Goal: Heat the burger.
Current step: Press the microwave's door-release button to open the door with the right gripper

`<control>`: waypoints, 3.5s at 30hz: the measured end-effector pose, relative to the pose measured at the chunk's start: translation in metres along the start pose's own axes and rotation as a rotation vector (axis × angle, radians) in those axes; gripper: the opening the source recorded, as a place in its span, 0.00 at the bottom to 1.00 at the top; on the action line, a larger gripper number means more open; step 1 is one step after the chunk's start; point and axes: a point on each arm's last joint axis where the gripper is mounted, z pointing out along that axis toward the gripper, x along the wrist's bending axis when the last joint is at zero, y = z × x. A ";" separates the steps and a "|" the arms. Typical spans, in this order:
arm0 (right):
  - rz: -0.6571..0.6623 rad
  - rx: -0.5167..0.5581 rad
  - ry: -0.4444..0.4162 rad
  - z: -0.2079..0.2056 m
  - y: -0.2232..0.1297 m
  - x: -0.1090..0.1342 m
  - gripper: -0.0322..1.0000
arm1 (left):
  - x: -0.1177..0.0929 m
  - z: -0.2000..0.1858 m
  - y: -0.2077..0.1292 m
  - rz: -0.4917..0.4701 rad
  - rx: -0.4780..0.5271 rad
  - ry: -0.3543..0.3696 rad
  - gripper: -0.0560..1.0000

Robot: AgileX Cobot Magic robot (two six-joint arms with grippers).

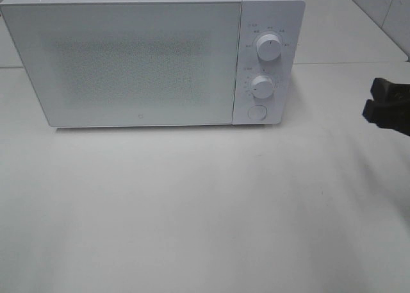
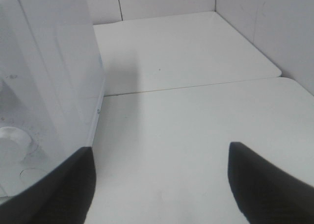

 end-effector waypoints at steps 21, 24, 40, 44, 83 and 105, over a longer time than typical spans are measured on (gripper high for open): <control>-0.070 0.040 0.052 -0.001 -0.038 0.079 0.74 | 0.000 0.000 0.000 0.000 0.000 0.000 0.99; -0.077 0.048 0.062 0.000 -0.041 0.089 0.74 | 0.000 0.000 0.000 0.000 0.000 0.000 0.99; 0.089 0.073 0.097 0.003 -0.043 0.112 0.59 | 0.000 0.000 0.000 0.000 0.000 0.000 0.99; 0.239 0.080 0.091 0.003 -0.043 0.112 0.50 | 0.000 0.000 0.000 0.000 0.000 0.000 0.99; 1.471 0.312 -0.061 0.056 -0.053 0.126 0.04 | 0.000 0.000 0.000 0.000 0.000 0.000 0.99; 1.489 0.324 -0.097 0.121 -0.068 0.134 0.04 | 0.000 0.000 0.000 0.000 0.000 0.000 0.99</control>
